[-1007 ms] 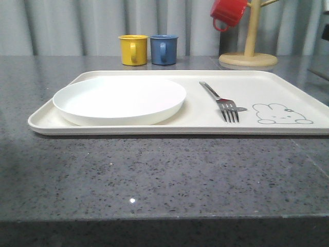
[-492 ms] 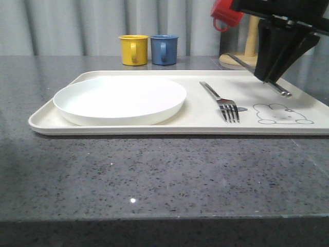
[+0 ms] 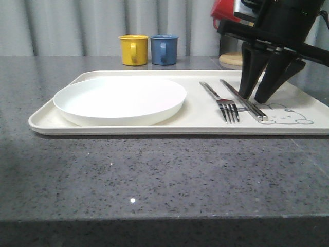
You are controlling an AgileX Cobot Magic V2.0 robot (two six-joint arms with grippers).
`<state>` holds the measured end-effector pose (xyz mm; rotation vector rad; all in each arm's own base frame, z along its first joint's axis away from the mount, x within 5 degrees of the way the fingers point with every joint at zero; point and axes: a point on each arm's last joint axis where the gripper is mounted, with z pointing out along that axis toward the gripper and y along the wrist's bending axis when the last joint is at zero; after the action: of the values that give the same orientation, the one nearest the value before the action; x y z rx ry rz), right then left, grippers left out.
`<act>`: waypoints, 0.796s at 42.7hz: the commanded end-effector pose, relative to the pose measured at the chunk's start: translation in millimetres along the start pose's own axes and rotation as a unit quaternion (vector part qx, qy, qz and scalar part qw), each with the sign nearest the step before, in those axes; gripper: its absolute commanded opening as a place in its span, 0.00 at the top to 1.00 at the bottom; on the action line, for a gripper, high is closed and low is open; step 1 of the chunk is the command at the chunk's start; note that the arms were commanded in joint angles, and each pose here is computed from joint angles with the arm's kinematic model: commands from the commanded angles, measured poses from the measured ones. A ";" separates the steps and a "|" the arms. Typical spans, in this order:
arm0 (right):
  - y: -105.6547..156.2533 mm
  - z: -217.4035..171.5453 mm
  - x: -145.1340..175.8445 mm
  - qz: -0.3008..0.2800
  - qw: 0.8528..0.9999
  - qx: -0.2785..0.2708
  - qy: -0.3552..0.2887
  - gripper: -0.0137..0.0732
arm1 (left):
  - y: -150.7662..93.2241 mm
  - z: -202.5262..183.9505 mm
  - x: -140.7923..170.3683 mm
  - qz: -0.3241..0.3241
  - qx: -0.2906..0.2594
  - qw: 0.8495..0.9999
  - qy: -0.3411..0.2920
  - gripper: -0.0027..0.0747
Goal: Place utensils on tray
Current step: 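Grasp the chopsticks and place them on the tray beside the fork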
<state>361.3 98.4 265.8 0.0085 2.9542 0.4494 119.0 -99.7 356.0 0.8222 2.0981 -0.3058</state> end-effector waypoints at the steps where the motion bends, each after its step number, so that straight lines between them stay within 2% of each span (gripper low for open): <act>1: 8.6 -26.7 -0.5 -0.009 0.999 -0.017 -0.041 0.41 | -1.0 -7.0 -13.6 -0.004 0.005 0.999 -0.051 0.40; 9: 8.7 -60.0 10.2 -0.071 0.994 0.011 -0.082 0.41 | -1.0 -7.0 -13.6 -0.004 0.005 0.999 -0.051 0.40; 17: -11.0 -108.3 32.8 -0.107 0.979 0.122 -0.124 0.41 | -1.0 -7.0 -13.6 -0.004 0.005 0.999 -0.051 0.40; 21: -32.6 -124.9 41.9 -0.090 0.973 0.164 -0.134 0.41 | -1.0 -7.0 -13.6 -0.004 0.005 0.999 -0.051 0.40; 34: -116.5 -140.7 47.0 0.033 0.967 0.213 -0.134 0.41 | -1.0 -7.0 -13.6 -0.004 0.005 0.999 -0.051 0.40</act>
<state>300.3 -35.4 342.8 0.1561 2.7998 -0.1232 119.0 -99.7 356.0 0.8222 2.0981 -0.3058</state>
